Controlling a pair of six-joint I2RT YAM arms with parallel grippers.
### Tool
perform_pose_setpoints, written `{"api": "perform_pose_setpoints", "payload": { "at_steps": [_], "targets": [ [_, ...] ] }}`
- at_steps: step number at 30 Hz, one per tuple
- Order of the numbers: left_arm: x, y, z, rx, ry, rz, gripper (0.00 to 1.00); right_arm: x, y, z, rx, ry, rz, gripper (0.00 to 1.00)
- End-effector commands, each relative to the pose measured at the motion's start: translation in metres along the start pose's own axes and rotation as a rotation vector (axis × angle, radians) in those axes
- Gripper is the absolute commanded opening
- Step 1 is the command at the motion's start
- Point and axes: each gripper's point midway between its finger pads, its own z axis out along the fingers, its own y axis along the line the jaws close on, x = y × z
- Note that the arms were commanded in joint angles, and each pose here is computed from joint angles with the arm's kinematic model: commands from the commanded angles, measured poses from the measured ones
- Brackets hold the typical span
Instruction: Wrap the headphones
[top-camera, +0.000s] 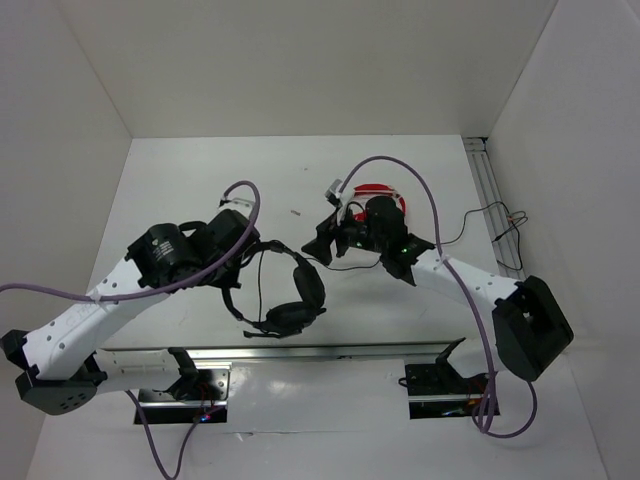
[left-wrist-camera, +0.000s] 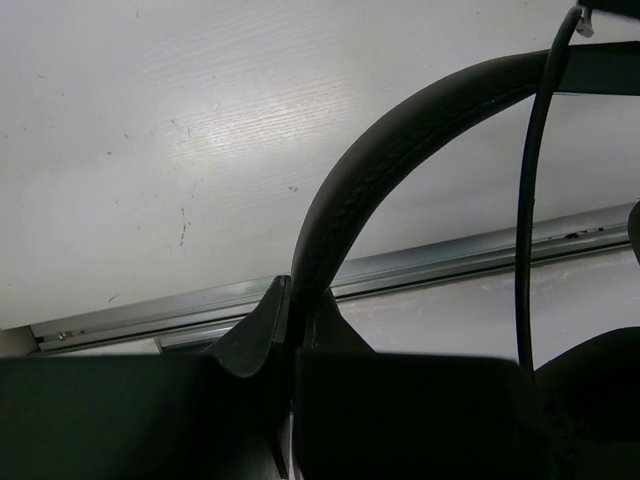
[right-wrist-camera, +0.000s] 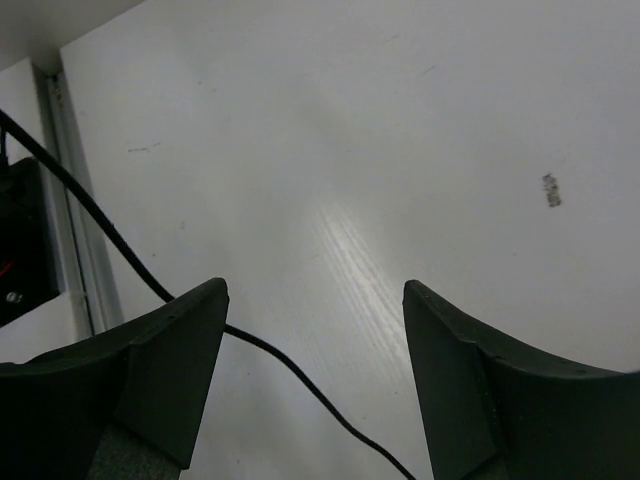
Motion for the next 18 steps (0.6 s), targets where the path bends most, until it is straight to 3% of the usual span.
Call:
{"api": "perform_pose_setpoints", "payload": {
  "at_steps": [1, 5, 10, 15, 18],
  "targets": [
    [-0.017, -0.003, -0.015, 0.033, -0.065, -0.070, 0.00, 0.014, 0.021, 0.008, -0.155, 0.004, 0.023, 0.78],
    [-0.027, -0.002, -0.026, 0.046, -0.100, -0.106, 0.00, 0.024, 0.025, 0.018, -0.207, 0.021, 0.041, 0.78],
    [-0.034, -0.005, -0.039, 0.092, -0.128, -0.147, 0.00, 0.047, 0.012, 0.028, -0.143, 0.034, 0.068, 0.76],
    [-0.046, -0.002, -0.054, 0.122, -0.178, -0.192, 0.00, 0.065, 0.003, 0.031, -0.132, 0.053, 0.095, 0.68],
    [-0.047, -0.001, -0.056, 0.129, -0.180, -0.191, 0.00, 0.063, -0.005, 0.022, -0.068, 0.007, 0.127, 0.68]
  ]
}}
